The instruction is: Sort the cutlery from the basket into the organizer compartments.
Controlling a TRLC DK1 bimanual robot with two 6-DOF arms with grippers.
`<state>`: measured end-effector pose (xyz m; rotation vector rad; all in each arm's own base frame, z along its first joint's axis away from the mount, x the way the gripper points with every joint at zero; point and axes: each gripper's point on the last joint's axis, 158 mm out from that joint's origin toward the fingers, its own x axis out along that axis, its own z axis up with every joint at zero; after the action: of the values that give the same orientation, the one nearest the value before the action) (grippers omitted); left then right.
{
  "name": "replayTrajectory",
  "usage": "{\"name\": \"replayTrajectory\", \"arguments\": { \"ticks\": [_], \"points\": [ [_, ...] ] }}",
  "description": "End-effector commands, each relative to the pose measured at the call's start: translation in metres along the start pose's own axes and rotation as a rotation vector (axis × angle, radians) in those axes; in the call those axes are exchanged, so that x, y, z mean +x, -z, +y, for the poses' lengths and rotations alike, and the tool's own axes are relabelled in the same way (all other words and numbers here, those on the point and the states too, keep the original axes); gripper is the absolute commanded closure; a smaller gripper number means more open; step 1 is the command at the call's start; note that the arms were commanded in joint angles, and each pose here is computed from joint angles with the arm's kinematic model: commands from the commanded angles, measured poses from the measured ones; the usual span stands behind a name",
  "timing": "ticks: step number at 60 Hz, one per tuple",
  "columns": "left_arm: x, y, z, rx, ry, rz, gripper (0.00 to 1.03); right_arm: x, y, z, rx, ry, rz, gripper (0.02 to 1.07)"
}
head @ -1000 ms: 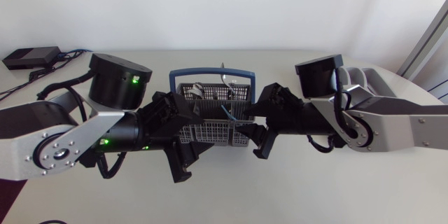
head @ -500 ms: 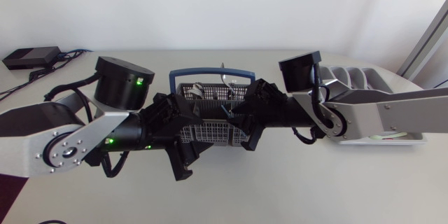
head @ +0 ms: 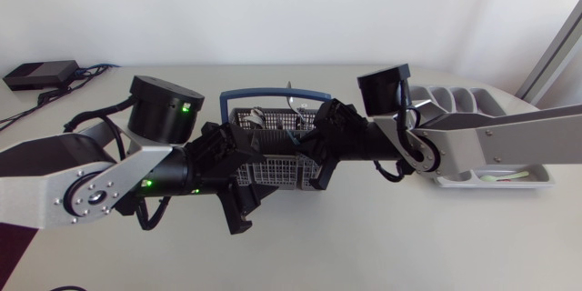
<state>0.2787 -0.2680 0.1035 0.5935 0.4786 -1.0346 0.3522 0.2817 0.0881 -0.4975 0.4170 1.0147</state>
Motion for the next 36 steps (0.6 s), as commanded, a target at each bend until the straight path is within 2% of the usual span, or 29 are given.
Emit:
{"name": "replayTrajectory", "arguments": {
  "ticks": [1, 15, 36],
  "points": [
    [0.005, 0.013, -0.005, -0.028, 0.017, 0.027, 0.33, 0.006, -0.004, 0.002, -0.016, -0.012, -0.005, 0.93],
    [0.006, 0.013, -0.006, -0.029, 0.02, 0.027, 0.33, 0.009, 0.0, 0.006, -0.01, -0.038, 0.005, 1.0],
    [0.007, 0.011, -0.006, -0.026, 0.021, 0.024, 0.33, 0.003, -0.001, 0.013, -0.017, -0.058, 0.001, 1.01]
  ]
}}
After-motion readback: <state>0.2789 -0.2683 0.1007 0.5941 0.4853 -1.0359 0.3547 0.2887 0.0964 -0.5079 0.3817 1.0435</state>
